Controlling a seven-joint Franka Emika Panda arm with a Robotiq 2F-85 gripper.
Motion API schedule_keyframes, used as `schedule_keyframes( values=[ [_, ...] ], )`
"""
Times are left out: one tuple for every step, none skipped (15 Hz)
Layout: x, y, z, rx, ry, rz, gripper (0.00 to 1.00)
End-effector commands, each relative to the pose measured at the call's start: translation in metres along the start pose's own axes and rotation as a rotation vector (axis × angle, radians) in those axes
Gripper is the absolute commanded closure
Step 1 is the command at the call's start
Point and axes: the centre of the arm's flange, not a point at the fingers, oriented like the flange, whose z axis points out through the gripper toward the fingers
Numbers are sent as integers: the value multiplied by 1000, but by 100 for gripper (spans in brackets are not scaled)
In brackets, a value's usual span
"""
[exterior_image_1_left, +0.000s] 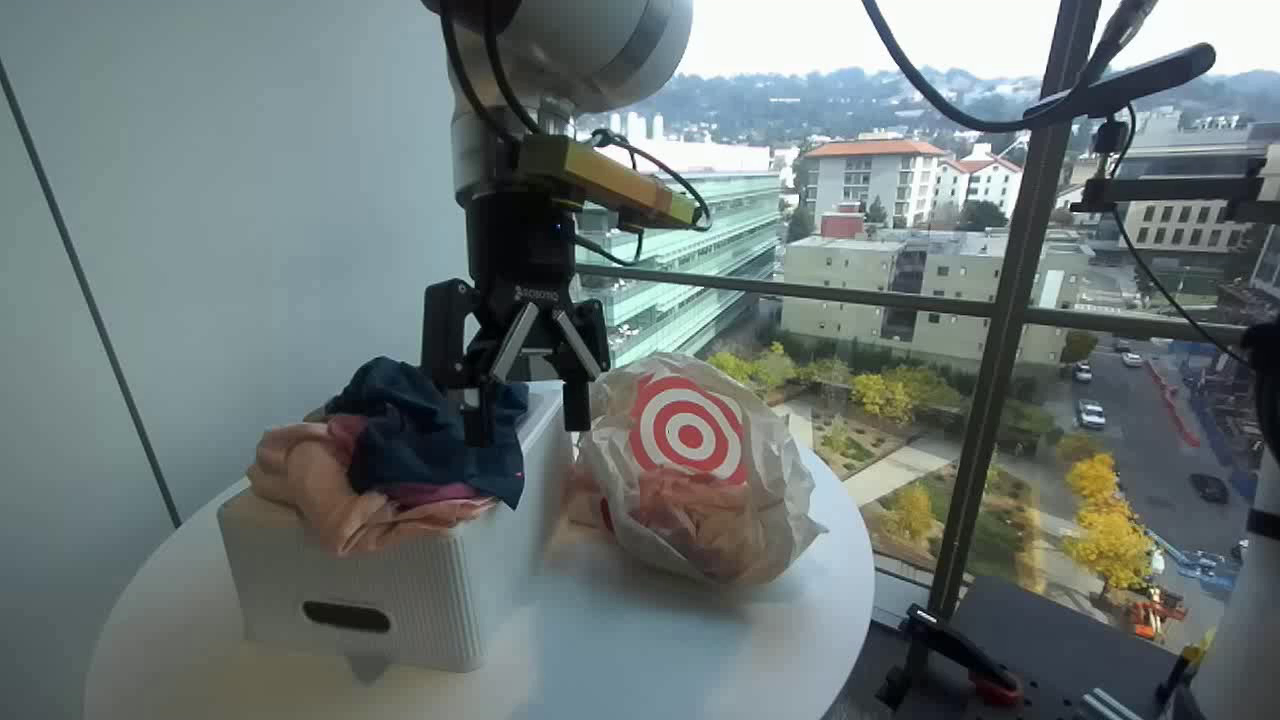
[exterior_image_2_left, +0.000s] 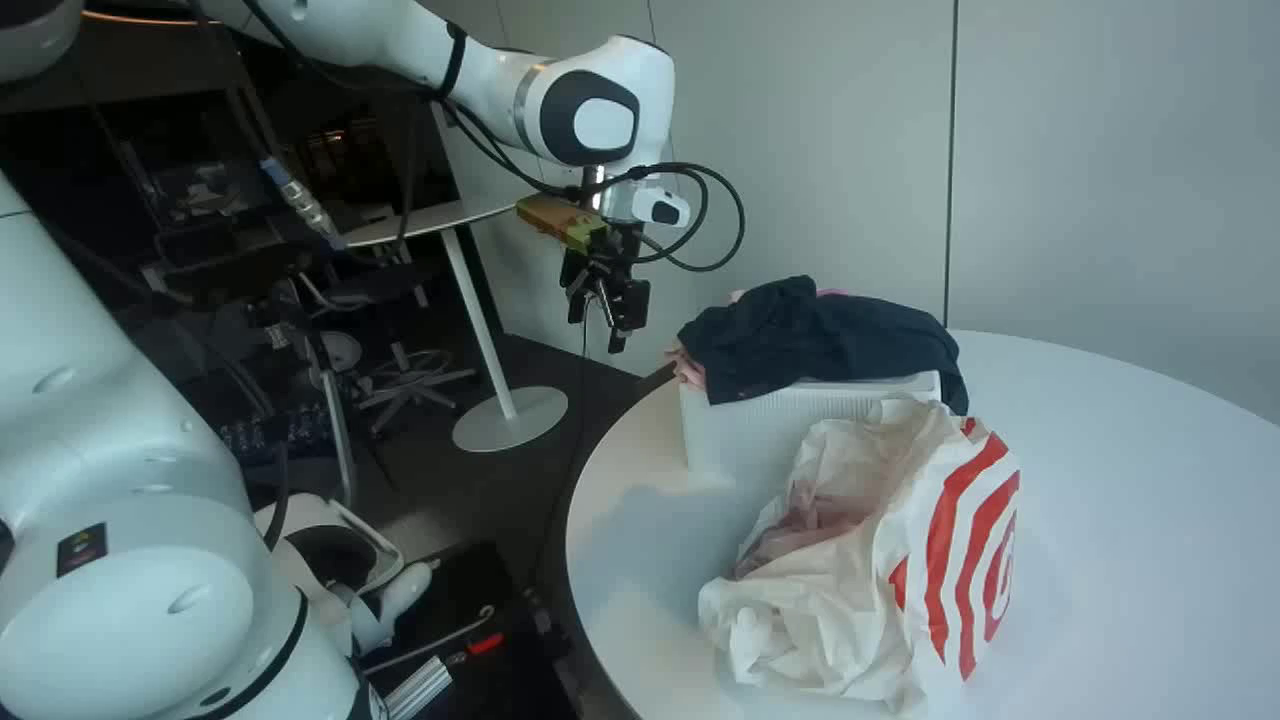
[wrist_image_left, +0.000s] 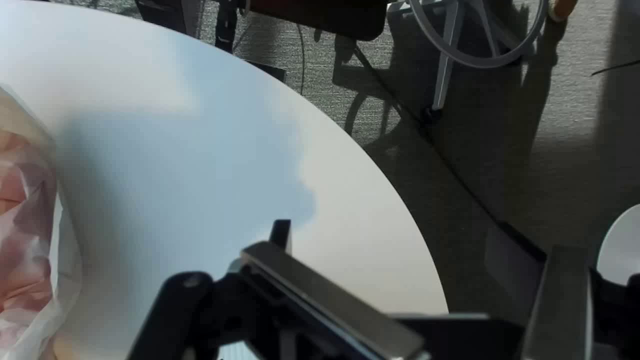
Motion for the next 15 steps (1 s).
schedule_keyframes(
  values=[
    [0,0,-1,0,3,-1,0],
    [1,-1,-3,0,7,-2,0],
    [1,-1,-4,1,10,-3,0],
    [1,-1,-5,1,11,-3,0],
    [1,-1,-5,1,11,-3,0],
    [1,-1,-5,1,11,-3,0],
    [1,-1,-5,1,11,-3,0],
    [9,-5,-6,2,43,-43,0],
    [17,-5,-10,6,52,-51,0],
    [29,-2,-17,6,91,-64,0],
    [39,0,-26,-4,138,-83,0],
    [51,3,-38,-7,203,-94,0],
    [63,6,-49,-6,256,-100,0],
    [77,11,-60,-4,307,-104,0],
    [91,16,-70,-12,352,-112,0]
  ],
)
